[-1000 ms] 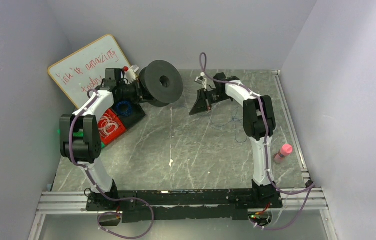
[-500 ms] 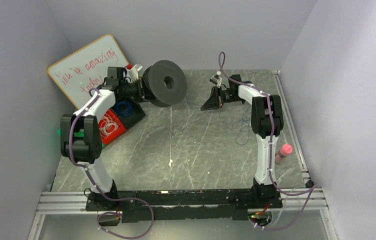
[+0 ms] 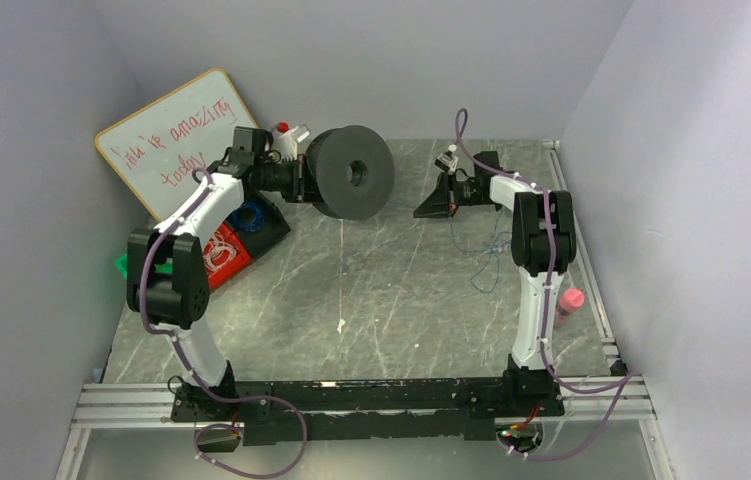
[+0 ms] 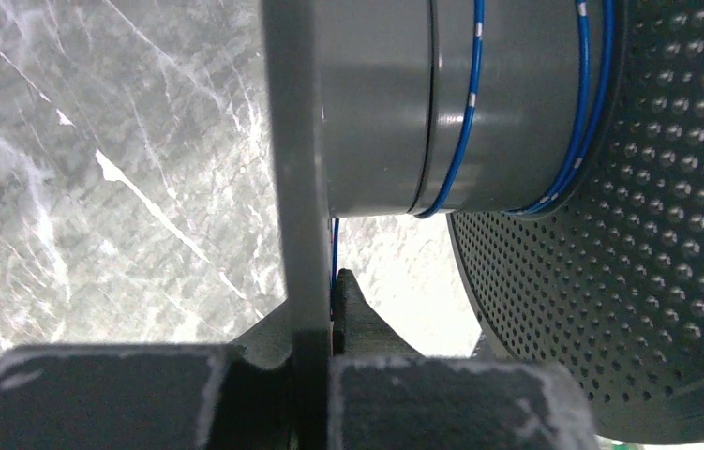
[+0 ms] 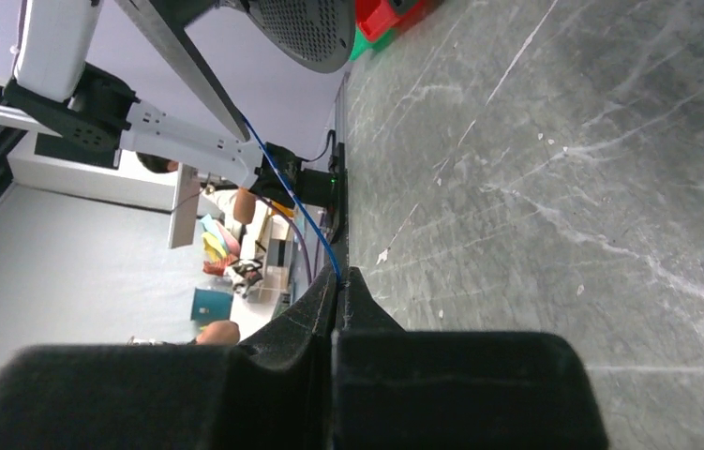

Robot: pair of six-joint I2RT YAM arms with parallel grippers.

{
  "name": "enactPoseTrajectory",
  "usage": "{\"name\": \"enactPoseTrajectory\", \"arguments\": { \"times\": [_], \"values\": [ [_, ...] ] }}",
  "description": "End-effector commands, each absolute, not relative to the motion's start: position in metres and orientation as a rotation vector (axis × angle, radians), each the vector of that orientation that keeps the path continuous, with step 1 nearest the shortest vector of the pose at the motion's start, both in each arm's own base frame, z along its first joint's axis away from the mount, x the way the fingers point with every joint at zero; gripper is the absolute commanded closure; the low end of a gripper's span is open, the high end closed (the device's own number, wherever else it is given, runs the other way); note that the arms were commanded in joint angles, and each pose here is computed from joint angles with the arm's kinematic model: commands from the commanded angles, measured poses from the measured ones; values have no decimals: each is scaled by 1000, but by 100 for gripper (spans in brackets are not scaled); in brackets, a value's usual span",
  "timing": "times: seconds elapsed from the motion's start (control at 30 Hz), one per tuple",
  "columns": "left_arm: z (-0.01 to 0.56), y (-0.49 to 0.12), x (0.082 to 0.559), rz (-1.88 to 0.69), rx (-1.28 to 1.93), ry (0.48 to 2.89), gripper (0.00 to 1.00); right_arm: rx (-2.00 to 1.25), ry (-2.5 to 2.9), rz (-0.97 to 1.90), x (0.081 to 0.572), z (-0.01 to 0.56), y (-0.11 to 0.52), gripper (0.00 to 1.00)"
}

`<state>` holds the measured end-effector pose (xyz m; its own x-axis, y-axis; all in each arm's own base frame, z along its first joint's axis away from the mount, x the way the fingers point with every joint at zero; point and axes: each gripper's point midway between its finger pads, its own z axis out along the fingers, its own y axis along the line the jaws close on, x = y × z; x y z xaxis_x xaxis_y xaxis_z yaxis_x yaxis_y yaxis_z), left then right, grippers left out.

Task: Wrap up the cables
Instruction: Wrap the cable around the cable reel.

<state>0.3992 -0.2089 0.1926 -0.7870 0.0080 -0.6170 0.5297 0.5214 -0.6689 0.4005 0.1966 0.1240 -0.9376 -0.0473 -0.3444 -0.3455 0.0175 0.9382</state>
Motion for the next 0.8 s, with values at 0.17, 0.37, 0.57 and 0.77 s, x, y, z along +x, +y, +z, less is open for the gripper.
{"name": "enactPoseTrajectory", "arguments": {
  "times": [0.17,0.37,0.57,0.77],
  "values": [
    [222,-227,400,-958,746,2078,98,-395,1965,1924,421,181,154,100],
    [207,-243,395,-869,826,2107,98,-406,1949,1906,416,199,154,100],
    [191,-251,399,-757,847,2150,98,-410,1939,1909,412,210,155,99],
    [177,-259,400,-683,862,2179,98,-429,1917,1908,405,221,156,95]
  ]
}}
